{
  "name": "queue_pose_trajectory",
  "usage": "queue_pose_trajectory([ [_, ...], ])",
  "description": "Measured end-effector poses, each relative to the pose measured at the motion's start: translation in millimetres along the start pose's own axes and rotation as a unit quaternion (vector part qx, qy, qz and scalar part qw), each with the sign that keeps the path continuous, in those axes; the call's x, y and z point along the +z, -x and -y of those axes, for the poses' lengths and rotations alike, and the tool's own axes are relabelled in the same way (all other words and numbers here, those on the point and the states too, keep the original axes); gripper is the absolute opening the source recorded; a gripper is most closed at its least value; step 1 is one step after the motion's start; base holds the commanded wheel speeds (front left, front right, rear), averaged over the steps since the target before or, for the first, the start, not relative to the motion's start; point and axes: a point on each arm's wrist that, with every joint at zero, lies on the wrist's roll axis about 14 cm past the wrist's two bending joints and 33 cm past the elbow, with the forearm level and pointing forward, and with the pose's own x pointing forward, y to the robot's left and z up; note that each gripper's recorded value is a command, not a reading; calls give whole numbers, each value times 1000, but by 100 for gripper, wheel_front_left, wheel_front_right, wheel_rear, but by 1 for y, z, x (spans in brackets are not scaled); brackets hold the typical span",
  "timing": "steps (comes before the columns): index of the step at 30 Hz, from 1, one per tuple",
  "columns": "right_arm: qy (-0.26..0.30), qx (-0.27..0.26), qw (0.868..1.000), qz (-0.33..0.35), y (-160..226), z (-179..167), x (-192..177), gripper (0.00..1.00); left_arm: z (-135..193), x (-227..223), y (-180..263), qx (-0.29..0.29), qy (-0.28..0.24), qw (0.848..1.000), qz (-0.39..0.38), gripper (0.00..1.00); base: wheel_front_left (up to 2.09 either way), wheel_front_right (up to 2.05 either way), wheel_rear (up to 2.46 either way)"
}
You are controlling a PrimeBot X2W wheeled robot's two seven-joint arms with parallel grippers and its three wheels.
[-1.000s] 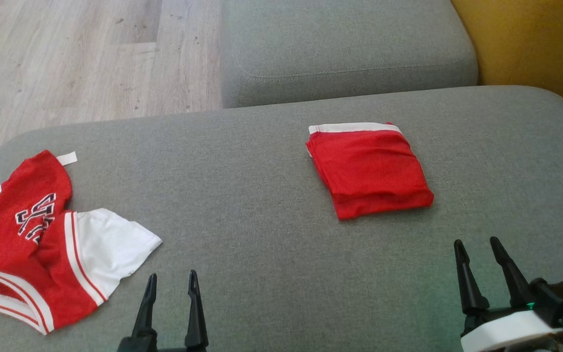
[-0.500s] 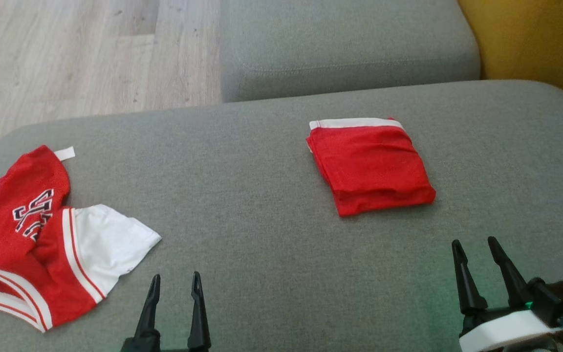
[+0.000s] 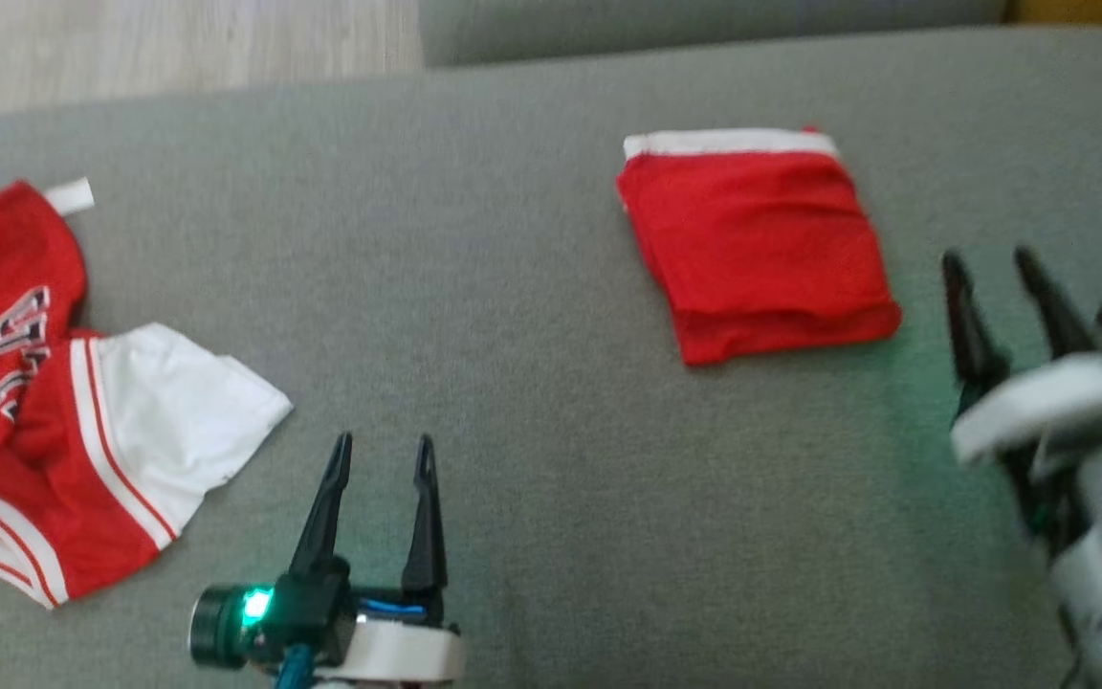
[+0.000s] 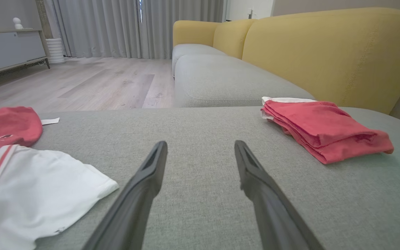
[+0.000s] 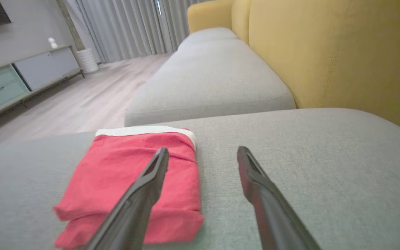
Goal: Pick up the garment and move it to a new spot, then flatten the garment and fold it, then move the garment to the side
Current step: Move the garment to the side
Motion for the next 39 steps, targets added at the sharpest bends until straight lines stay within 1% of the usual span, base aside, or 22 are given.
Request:
queue_pose_trajectory([
  [4, -19, 3, 997, -80, -33, 8, -12, 100, 3, -8, -11, -7, 2, 1000, -12, 100, 0, 0, 0],
  [8, -33, 6, 988, -151, -49, 14, -33, 100, 2, -16, -16, -7, 6, 1000, -23, 100, 0, 0, 0],
  [13, -41, 16, 980, -196, -61, 11, -54, 100, 0, -16, -24, -1, 11, 1000, -24, 100, 0, 0, 0],
  [18, -58, 27, 971, -229, -69, 0, -77, 100, -5, -19, -30, 7, 12, 1000, -28, 100, 0, 0, 0],
  [19, -64, 29, 970, -235, -70, -2, -81, 86, -6, -20, -31, 8, 11, 999, -29, 100, 0, 0, 0],
  [20, -68, 32, 968, -239, -70, -5, -84, 45, -7, -21, -32, 9, 11, 999, -31, 100, 0, 0, 0],
  [21, -71, 36, 967, -241, -71, -7, -86, 0, -8, -23, -32, 11, 11, 999, -32, 100, 0, 0, 0],
  [25, -76, 47, 969, -230, -74, -14, -82, 0, -8, -24, -34, 13, 10, 999, -34, 100, 0, 0, 0],
  [28, -55, 36, 974, -216, -70, 3, -74, 0, -4, -25, -38, 7, 12, 999, -34, 100, 0, 0, 0],
  [34, -9, -29, 981, -191, -53, 74, -49, 0, 15, -27, -50, -29, 11, 999, -33, 100, 0, 0, 0],
  [36, 0, -56, 981, -188, -42, 100, -45, 0, 22, -28, -57, -44, 10, 999, -30, 100, 0, 0, 0],
  [39, 17, -102, 976, -191, -22, 140, -42, 0, 34, -31, -66, -66, 6, 997, -30, 100, 0, 0, 0],
])
